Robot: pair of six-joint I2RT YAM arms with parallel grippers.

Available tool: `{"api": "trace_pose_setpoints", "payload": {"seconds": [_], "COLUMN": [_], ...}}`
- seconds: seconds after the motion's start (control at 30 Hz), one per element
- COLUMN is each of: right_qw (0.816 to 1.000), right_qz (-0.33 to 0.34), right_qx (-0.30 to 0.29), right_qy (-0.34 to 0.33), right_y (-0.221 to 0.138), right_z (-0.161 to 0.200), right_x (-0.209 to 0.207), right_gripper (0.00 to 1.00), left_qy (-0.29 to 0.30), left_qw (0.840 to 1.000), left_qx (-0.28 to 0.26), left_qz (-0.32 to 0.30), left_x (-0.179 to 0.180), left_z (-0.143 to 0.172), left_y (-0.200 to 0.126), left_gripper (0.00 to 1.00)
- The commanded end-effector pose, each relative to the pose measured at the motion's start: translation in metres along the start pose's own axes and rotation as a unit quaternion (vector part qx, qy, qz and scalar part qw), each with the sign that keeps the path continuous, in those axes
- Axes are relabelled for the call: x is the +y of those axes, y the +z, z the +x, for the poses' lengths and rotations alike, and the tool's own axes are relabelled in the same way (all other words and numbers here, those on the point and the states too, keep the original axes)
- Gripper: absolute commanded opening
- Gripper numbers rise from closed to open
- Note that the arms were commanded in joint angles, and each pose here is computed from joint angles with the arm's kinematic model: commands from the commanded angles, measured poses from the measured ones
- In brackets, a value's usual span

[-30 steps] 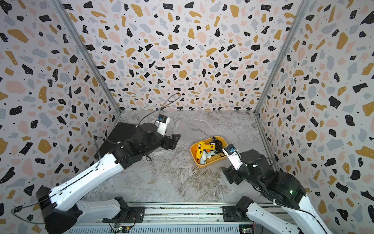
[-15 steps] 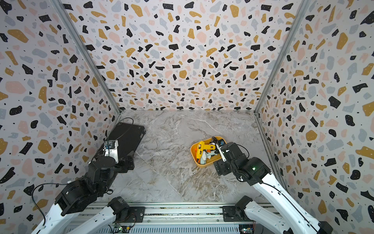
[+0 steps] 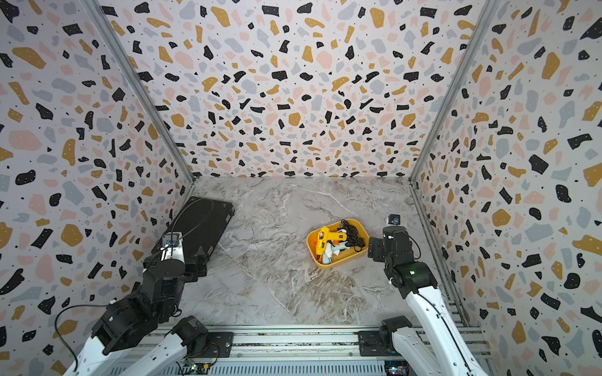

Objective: Put the hot melt glue gun into the storage box
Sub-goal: Reset both arms

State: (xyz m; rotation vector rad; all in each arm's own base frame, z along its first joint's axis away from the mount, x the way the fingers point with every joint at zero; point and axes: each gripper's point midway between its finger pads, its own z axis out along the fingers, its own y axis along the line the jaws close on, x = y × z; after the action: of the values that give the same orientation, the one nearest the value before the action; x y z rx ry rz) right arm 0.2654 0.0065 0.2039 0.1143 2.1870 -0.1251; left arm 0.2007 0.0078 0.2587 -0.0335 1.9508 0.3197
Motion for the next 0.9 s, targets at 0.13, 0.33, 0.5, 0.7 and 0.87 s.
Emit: {"api": "trace_pose_setpoints", "payload": {"seconds": [0.13,0.33,0.5,0.7,0.87], "right_qw": [0.992,0.990,0.989,0.990,0.993], "right_qz": [0.074,0.065,0.061,0.043,0.005], "right_qx": [-0.092,-0.111,-0.104,-0.105,-0.085], "right_qy": [-0.053,-0.063,-0.091,-0.088,-0.083], "right_y": [0.010,0.050,0.093,0.141,0.171], "right_z": [-0.011,0.006,0.013,0.017,0.021], "right_x": [-0.023,-0.012,0.001,0.006,0.014], "right_gripper": [0.92,0.94,0.94,0.94,0.93], "left_qy": [-0.023,-0.032,-0.073,-0.111,-0.096], "left_qw": [0.997,0.996,0.995,0.991,0.993], "left_qx": [-0.070,-0.085,-0.052,-0.037,-0.042], "left_qz": [-0.014,-0.016,-0.053,-0.070,-0.058], "left_x": [-0.011,-0.026,-0.018,-0.007,-0.016], "left_z": [-0.002,0.012,0.034,0.041,0.042], "left_y": [0.018,0.046,0.083,0.132,0.175], "left_gripper": [1.00,1.00,1.00,1.00,1.00]}}
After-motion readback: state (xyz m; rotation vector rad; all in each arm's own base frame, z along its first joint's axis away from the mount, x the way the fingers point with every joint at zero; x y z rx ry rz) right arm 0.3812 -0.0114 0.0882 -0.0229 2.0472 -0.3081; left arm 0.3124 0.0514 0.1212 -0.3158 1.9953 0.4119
